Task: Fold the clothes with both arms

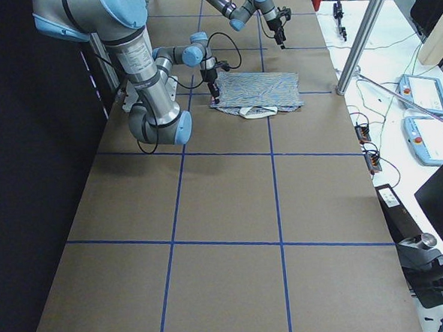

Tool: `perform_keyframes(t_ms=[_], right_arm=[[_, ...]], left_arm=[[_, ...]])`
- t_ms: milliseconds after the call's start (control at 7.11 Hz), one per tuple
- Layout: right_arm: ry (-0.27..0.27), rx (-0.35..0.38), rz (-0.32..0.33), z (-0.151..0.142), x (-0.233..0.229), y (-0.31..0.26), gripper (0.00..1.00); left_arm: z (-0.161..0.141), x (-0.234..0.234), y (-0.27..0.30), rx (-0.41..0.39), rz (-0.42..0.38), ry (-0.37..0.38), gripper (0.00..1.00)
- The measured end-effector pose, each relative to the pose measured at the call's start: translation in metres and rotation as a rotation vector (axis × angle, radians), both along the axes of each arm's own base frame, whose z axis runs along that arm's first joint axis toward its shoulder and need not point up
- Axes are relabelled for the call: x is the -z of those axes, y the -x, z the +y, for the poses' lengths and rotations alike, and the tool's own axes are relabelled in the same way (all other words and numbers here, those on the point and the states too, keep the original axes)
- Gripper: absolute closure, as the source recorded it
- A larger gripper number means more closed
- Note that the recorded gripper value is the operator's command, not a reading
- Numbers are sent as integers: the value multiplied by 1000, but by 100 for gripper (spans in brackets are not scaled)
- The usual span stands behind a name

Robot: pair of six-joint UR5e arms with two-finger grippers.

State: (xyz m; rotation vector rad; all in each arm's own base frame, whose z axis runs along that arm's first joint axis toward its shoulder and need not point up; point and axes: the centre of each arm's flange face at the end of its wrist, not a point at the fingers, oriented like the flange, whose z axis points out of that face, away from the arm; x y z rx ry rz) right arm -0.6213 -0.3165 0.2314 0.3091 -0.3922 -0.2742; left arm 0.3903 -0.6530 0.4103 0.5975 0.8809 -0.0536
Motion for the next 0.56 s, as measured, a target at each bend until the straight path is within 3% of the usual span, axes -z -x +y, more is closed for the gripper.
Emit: perform_keyframes(t_ms=[422,563], right_arm=[[1,-3,-1,12,-36,-43,100],[-2,-4,-1,18,-42,-51,44]], left_arm=[[1,0,-1,-1,1,1,0],[1,0,-1,-1,0,1,0]])
